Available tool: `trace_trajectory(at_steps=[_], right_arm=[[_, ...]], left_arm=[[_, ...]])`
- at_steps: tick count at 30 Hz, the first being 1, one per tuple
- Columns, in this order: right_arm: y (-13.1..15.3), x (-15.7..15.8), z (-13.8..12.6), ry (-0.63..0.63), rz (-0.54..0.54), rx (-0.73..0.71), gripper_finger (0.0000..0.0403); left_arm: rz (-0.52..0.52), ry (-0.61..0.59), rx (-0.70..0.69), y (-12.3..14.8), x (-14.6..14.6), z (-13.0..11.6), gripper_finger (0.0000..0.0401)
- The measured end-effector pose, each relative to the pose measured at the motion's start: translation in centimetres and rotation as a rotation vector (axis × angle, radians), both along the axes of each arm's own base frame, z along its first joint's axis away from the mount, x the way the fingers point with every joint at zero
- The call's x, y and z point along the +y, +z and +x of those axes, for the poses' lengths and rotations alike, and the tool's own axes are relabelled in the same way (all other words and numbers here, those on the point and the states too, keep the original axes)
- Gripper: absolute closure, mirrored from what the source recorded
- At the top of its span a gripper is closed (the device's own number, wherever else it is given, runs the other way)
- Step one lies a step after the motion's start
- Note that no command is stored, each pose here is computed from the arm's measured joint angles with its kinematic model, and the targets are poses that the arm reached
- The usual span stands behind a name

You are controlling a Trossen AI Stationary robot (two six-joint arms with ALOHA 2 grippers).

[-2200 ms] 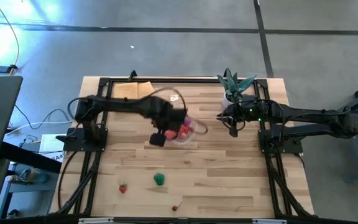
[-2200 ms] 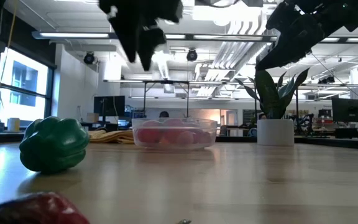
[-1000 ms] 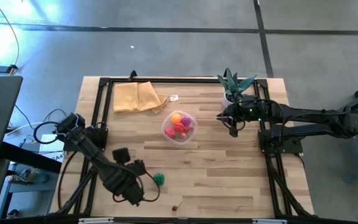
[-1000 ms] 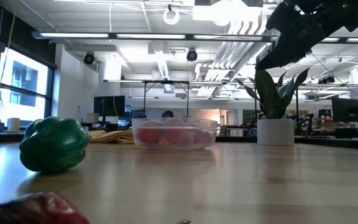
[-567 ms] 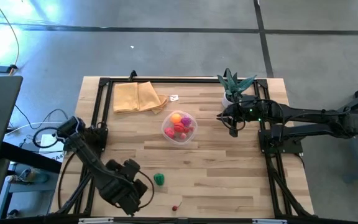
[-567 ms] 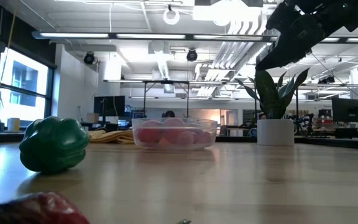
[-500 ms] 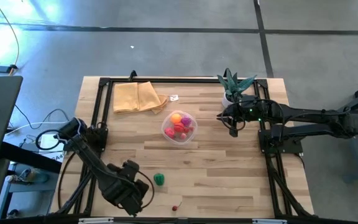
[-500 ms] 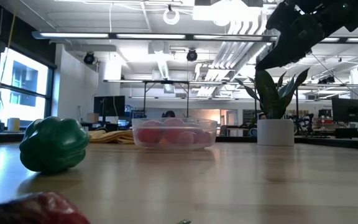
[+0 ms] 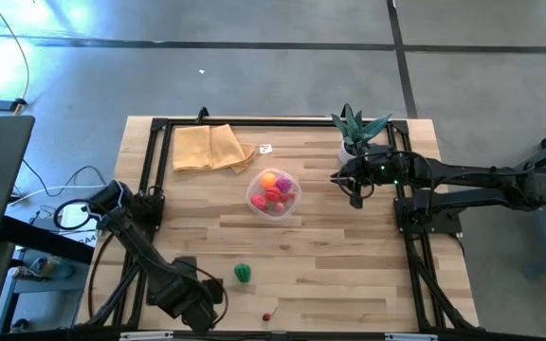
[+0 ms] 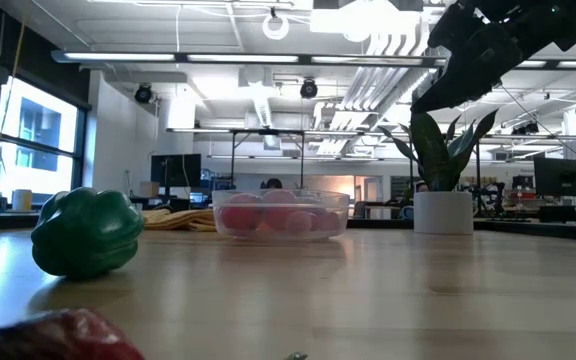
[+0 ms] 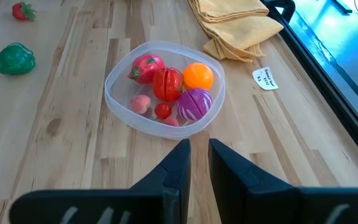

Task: Pick and placing Produce into tupperware
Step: Put the strawberry into the transparent bin

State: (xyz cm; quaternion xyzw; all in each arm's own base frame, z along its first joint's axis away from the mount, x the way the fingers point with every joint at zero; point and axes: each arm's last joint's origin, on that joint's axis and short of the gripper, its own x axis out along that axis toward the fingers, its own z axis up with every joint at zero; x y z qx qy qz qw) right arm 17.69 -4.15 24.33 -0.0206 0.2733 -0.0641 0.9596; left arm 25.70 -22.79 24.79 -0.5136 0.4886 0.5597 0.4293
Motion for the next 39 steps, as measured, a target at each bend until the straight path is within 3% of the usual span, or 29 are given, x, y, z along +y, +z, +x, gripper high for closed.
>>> trace_trajectory(at_steps=[17, 39], right_arm=[[0.0, 0.0, 0.0, 0.000, 0.000, 0.000, 0.0357], [0.0, 0.0, 0.0, 0.000, 0.000, 0.000, 0.0357]], left_arm=[[0.085, 0.053, 0.056, -3.0, -1.4, -1.2, 0.0107], [0.067, 0.063, 0.036, -7.6, -0.8, -1.9, 0.0107]])
